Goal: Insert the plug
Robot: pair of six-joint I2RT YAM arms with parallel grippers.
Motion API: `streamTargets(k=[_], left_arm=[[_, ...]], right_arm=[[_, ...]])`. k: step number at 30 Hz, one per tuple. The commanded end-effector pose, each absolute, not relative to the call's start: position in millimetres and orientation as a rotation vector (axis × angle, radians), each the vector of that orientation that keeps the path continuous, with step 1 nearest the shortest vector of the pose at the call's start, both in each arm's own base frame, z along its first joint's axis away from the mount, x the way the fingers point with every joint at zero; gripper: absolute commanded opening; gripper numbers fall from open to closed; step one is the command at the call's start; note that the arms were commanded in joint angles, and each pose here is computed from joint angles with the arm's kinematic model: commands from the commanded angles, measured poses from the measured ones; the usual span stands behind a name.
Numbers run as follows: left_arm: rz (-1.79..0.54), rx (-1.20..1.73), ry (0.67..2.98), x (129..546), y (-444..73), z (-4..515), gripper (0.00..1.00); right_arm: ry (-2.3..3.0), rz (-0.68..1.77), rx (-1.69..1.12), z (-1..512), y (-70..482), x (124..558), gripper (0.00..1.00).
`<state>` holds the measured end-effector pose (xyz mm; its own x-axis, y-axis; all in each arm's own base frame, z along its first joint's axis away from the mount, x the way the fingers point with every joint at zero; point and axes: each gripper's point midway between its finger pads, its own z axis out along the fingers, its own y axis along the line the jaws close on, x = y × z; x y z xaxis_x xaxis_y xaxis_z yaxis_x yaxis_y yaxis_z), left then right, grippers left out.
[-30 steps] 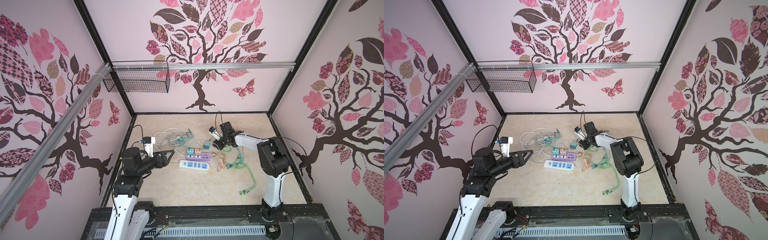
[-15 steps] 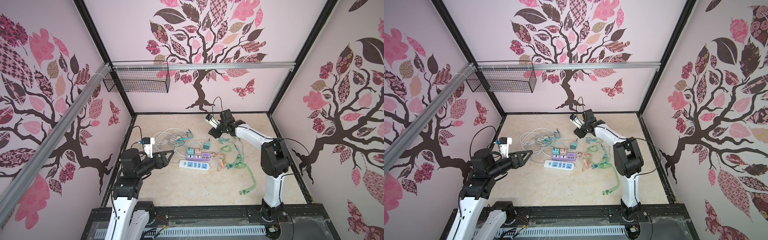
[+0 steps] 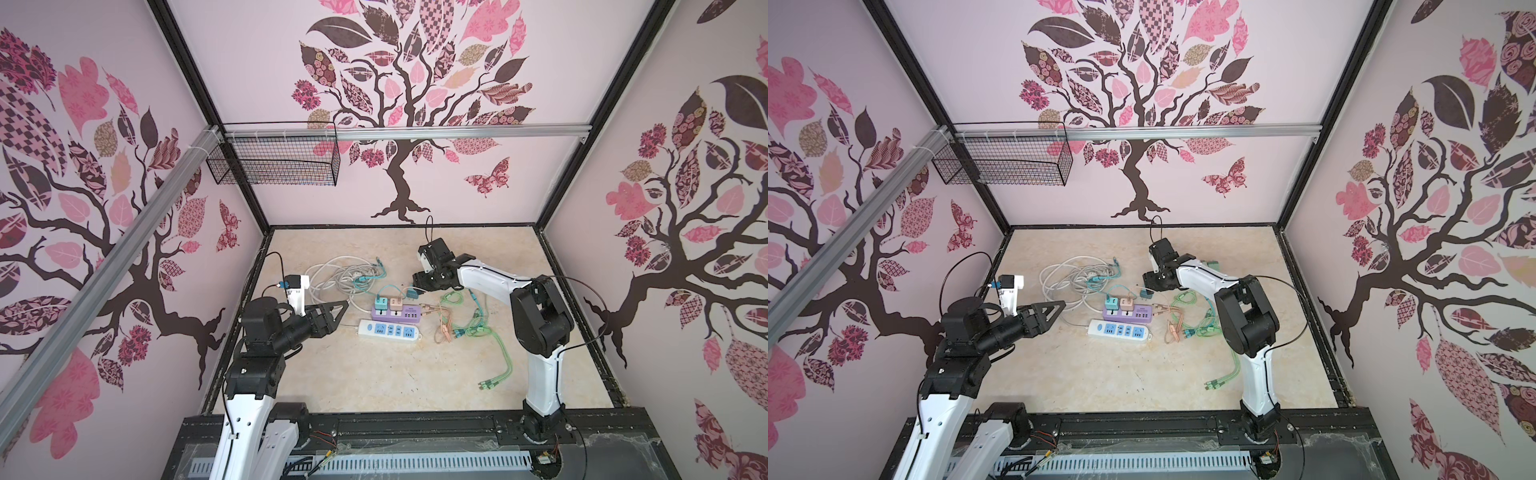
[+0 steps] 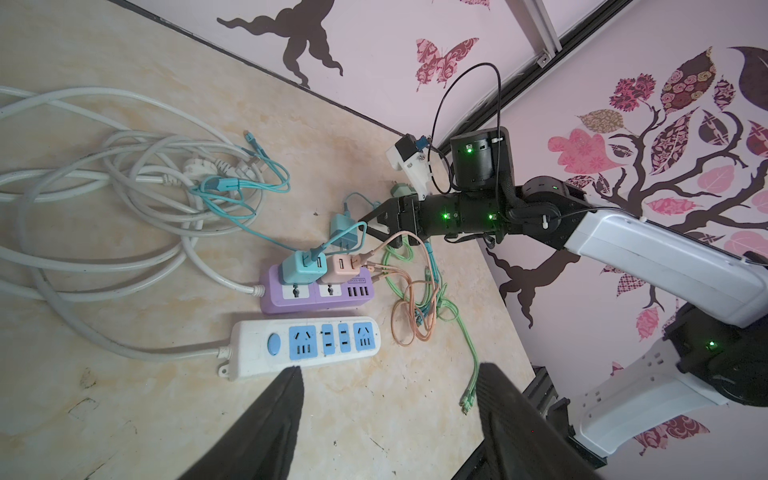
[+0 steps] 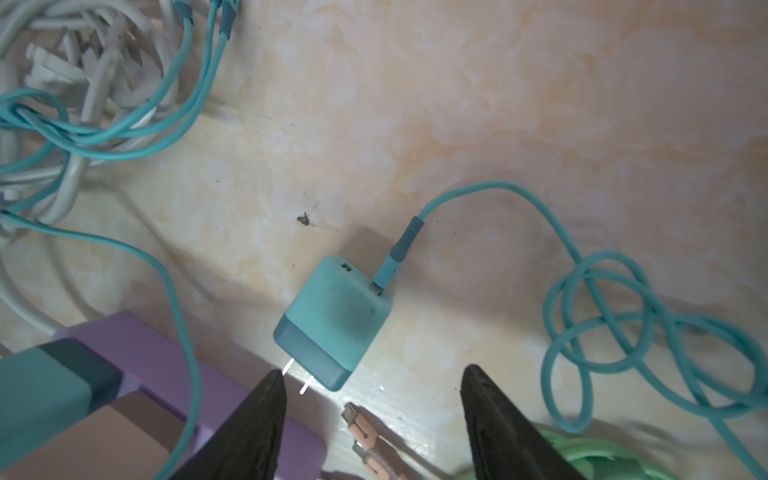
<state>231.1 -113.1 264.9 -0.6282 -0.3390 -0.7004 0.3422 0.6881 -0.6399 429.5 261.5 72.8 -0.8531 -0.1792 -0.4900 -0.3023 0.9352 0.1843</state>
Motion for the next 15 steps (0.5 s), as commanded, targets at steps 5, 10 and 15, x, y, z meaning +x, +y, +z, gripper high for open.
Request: streamTargets(k=[5, 10, 15], left_arm=[[-1.005, 0.026, 2.018, 233.9, -115.8, 261.1, 0.70], [-1.012, 0.043, 2.014, 231.9, -117.4, 262.1, 0.70], [-1.008, 0.056, 2.019, 230.9, -117.9, 260.7, 0.70]], right_arm=[[2.595, 0.245, -0.013, 68.7, 267.7, 438.6, 0.74], [2.596, 0.256, 0.122, 57.3, 270.1, 443.1, 0.72], [2.605, 0.303, 0.159, 47.9, 281.4, 445.6, 0.68]])
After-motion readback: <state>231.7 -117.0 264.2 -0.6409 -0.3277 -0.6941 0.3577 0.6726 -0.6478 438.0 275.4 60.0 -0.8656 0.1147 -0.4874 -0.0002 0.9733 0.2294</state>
